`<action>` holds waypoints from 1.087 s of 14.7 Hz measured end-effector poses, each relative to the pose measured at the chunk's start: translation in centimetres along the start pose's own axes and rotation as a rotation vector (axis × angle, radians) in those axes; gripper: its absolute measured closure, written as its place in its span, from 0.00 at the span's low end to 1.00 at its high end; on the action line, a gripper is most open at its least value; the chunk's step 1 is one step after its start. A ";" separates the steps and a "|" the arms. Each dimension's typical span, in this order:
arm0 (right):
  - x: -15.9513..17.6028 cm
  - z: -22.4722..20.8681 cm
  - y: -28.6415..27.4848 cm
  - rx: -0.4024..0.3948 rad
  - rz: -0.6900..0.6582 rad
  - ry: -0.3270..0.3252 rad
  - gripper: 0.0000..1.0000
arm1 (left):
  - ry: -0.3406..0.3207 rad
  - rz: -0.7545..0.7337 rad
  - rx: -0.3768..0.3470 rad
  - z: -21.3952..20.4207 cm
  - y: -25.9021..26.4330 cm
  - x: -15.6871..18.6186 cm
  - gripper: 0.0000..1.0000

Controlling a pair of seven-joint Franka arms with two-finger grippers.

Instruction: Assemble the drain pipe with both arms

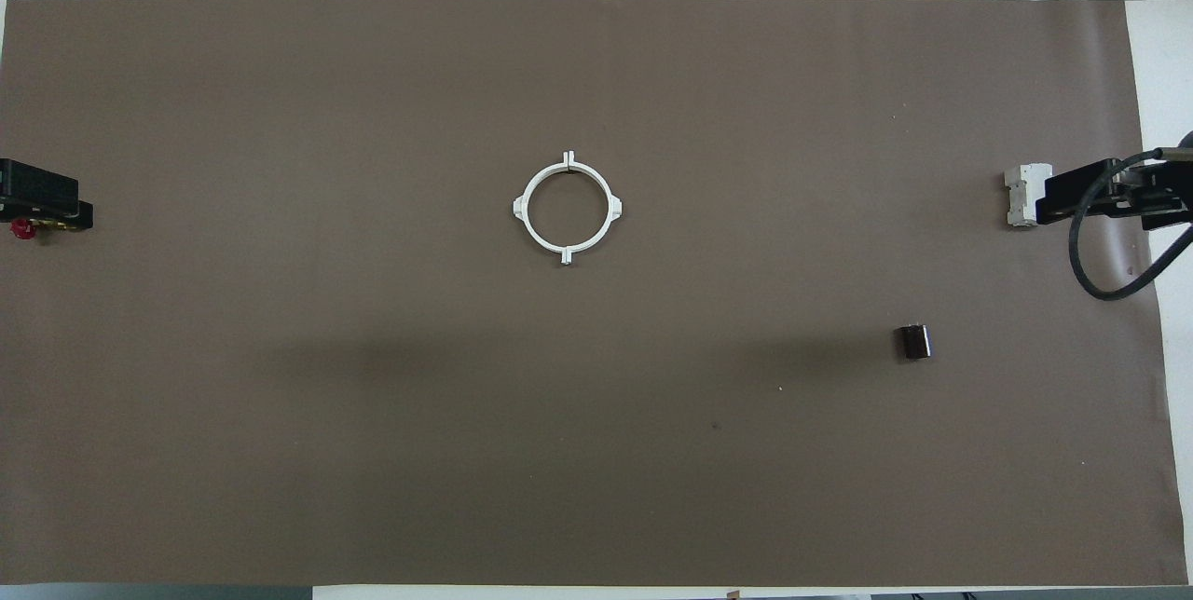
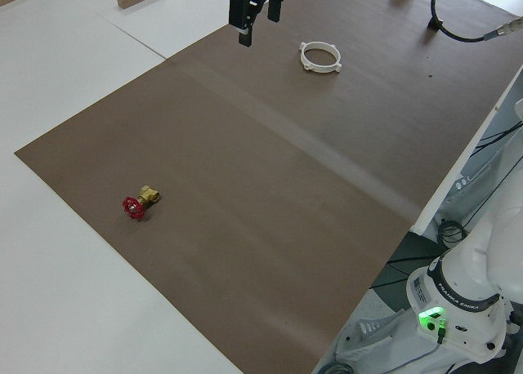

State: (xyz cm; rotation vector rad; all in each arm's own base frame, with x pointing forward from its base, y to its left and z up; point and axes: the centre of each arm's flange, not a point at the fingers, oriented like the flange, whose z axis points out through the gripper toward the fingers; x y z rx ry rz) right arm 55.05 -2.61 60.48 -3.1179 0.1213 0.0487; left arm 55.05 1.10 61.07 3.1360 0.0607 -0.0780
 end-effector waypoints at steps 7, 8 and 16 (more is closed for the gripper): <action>0.0 0.0 0.0 0.000 0.000 0.000 0.00 | -0.024 0.005 0.001 1.3 0.2 -0.2 0.00; 0.0 0.0 0.0 0.000 0.000 0.000 0.00 | -0.023 0.005 0.001 1.2 0.3 -0.2 0.00; 0.0 0.0 0.0 0.000 0.000 0.000 0.00 | 0.027 0.023 0.006 1.5 0.2 0.3 0.00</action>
